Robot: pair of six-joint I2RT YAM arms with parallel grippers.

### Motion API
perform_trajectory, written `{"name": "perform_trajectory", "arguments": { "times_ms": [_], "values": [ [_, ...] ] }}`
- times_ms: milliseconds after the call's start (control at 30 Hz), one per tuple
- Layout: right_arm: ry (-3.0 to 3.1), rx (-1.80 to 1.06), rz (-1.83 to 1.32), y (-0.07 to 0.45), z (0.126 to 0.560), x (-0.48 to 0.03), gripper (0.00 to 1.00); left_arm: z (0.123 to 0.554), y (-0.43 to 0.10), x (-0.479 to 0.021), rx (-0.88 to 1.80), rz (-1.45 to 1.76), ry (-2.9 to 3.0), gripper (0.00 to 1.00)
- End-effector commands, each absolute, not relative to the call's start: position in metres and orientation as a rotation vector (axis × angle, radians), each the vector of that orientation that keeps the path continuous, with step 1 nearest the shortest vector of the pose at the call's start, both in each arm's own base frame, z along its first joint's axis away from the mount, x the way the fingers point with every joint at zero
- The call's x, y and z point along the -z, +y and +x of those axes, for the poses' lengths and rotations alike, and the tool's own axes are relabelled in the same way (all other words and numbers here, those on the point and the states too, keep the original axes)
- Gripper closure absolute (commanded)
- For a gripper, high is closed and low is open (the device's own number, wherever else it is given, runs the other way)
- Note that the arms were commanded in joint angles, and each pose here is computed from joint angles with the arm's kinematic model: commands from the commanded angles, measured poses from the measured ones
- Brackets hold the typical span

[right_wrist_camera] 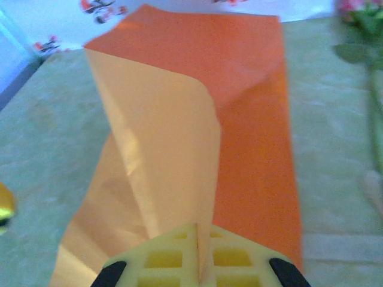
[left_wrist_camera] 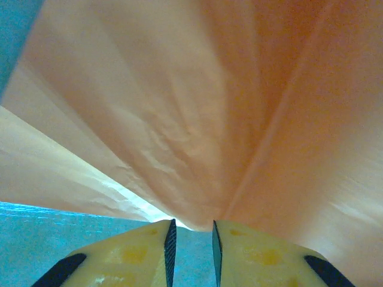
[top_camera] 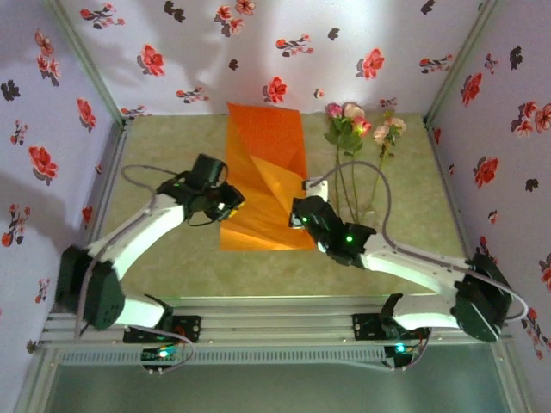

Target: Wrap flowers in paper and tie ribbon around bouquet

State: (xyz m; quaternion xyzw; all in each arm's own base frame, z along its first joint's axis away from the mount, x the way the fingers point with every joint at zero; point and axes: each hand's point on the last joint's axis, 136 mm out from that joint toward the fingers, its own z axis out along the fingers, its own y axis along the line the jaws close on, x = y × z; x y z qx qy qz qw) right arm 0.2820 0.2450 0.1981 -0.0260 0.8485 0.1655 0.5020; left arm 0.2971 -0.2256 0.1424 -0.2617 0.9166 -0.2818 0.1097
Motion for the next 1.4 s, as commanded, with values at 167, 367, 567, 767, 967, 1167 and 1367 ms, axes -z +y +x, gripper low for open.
{"name": "perform_trajectory", "arguments": {
  "times_ms": [167, 367, 567, 767, 967, 1167, 1367],
  "values": [
    [2.077, -0.122, 0.2, 0.153, 0.261, -0.181, 1.0, 0.325, -0.314, -0.077, 0.931, -0.85, 2.791, 0.78],
    [2.127, 0.071, 0.228, 0.116, 0.248, -0.177, 1.0, 0.315, -0.3, -0.02, 0.733, -1.059, 2.838, 0.79],
    [2.263, 0.196, 0.185, 0.102, 0.234, -0.164, 1.0, 0.3, -0.238, 0.005, 0.516, -1.223, 2.824, 0.8],
    [2.593, 0.051, 0.074, 0.136, 0.201, -0.118, 1.0, 0.307, -0.171, 0.012, 0.381, -1.275, 2.831, 0.81],
    [2.777, -0.06, -0.08, 0.166, 0.171, -0.107, 0.58, 0.339, -0.108, -0.005, 0.207, -1.138, 2.843, 0.81],
    [2.514, -0.163, -0.075, 0.17, 0.215, -0.182, 0.42, 0.359, -0.093, -0.061, 0.079, -0.932, 2.781, 0.76],
    [2.578, -0.384, 0.108, 0.204, 0.295, -0.159, 0.56, 0.331, -0.198, -0.08, 0.525, -0.916, 2.793, 0.75]
  ]
}}
